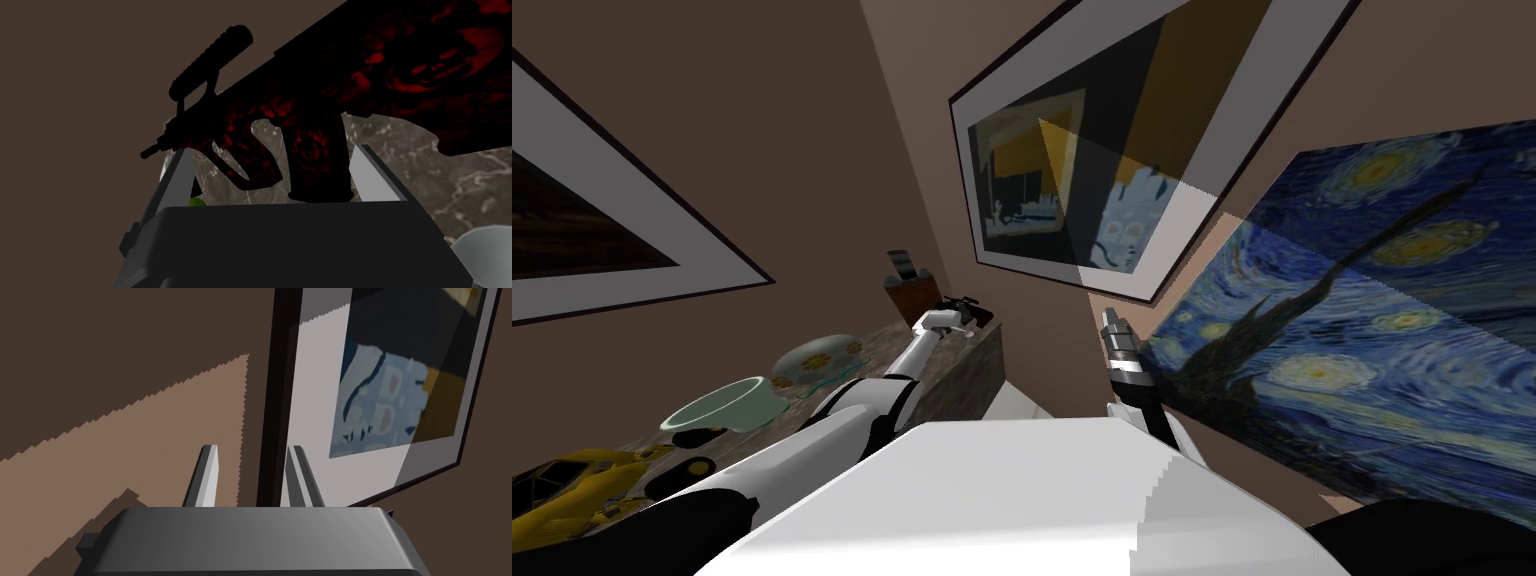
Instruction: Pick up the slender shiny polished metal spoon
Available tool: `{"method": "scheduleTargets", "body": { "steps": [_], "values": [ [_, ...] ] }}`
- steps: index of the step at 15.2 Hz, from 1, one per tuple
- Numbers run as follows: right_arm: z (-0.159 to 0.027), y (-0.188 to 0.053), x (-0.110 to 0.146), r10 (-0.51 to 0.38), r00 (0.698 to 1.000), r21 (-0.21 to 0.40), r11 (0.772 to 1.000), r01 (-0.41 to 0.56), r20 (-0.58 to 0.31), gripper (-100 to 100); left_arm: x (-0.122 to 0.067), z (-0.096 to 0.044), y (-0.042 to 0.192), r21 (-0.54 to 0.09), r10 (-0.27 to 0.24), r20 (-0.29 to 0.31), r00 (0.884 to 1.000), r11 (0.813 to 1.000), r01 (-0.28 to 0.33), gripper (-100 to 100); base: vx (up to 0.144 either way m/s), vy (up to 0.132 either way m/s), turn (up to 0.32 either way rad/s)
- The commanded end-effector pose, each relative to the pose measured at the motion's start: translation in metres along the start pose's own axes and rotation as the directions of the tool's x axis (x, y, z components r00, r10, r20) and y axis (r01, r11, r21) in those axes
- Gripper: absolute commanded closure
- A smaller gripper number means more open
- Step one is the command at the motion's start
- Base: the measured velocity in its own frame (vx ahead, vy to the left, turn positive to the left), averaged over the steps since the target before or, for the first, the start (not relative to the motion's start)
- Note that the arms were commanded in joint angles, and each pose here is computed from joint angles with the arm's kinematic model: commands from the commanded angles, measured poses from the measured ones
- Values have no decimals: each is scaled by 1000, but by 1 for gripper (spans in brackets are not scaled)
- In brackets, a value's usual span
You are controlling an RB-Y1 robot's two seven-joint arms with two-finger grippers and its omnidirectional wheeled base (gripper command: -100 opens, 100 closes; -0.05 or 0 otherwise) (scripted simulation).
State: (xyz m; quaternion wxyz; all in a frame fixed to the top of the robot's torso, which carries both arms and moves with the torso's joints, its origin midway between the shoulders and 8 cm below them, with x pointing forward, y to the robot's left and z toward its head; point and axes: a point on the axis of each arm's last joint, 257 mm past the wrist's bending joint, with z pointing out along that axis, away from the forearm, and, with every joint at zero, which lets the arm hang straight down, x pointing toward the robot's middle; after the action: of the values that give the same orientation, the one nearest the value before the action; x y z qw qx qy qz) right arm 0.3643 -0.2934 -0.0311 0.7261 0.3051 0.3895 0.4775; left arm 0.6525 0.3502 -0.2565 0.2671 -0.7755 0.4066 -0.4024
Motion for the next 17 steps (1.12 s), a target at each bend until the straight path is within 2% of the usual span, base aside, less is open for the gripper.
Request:
{"method": "scheduleTargets", "body": {
  "steps": [1, 2, 3, 4, 6, 7, 8, 9, 10, 11, 12, 14, 15, 16, 17],
  "values": [
    [0, 0, 0, 0, 1000, 0, 1000, 0, 0, 0, -5, 3, 7, -32, -21, 24, 999, 999, 22, -100, 0, -12, 17],
    [0, 0, 0, 0, 1000, 0, 1000, 0, 0, 0, 1, 4, 3, -59, -65, 37, 997, 996, 68, -100, -2, -15, 49],
    [0, 0, 0, 0, 1000, 0, 1000, 0, 0, 0, -6, 6, 11, -80, -68, 58, 996, 994, 72, -100, -2, -17, 40],
    [0, 0, 0, 0, 1000, 0, 1000, 0, 0, 0, 2, 7, 6, -93, -110, 63, 992, 989, 116, -100, -3, -19, 51],
    [0, 0, 0, 0, 1000, 0, 1000, 0, 0, 0, -8, 8, 17, -126, -112, 96, 989, 984, 123, -100, -2, -16, 28],
    [0, 0, 0, 0, 1000, 0, 1000, 0, 0, 0, 1, 8, 13, -146, -151, 108, 983, 975, 166, -100, -1, -14, 24],
    [0, 0, 0, 0, 1000, 0, 1000, 0, 0, 0, -8, 8, 23, -168, -151, 133, 980, 971, 173, -100, -1, -14, 34],
    [0, 0, 0, 0, 1000, 0, 1000, 0, 0, 0, -8, 9, 23, -169, -152, 134, 979, 970, 173, -100, -1, -10, 16],
    [0, 0, 0, 0, 1000, 0, 1000, 0, 0, 0, -3, 8, 24, -195, -188, 156, 970, 957, 217, -100, -2, -12, 38],
    [0, 0, 0, 0, 1000, 0, 1000, 0, 0, 0, -8, 8, 30, -208, -187, 172, 967, 953, 221, -100, -1, -13, 37],
    [0, 0, 0, 0, 1000, 0, 1000, 0, 0, 0, 1, 6, 27, -222, -221, 183, 958, 940, 260, -100, -1, -15, 45],
    [0, 0, 0, 0, 1000, 0, 1000, 0, 0, 0, -7, 6, 37, -244, -218, 211, 953, 932, 267, -100, -1, -13, 24],
    [0, 0, 0, 0, 1000, 0, 1000, 0, 0, 0, -2, 3, 40, -269, -245, 237, 940, 913, 306, -100, 0, -11, 31],
    [0, 0, 0, 0, 1000, 0, 1000, 0, 0, 0, -6, 3, 45, -276, -244, 249, 937, 910, 310, -100, 1, -12, 33],
    [0, 0, 0, 0, 1000, 0, 1000, 0, 0, 0, -2, 1, 49, -295, -270, 274, 923, 890, 348, -100, 1, -13, 42]
  ]
}}
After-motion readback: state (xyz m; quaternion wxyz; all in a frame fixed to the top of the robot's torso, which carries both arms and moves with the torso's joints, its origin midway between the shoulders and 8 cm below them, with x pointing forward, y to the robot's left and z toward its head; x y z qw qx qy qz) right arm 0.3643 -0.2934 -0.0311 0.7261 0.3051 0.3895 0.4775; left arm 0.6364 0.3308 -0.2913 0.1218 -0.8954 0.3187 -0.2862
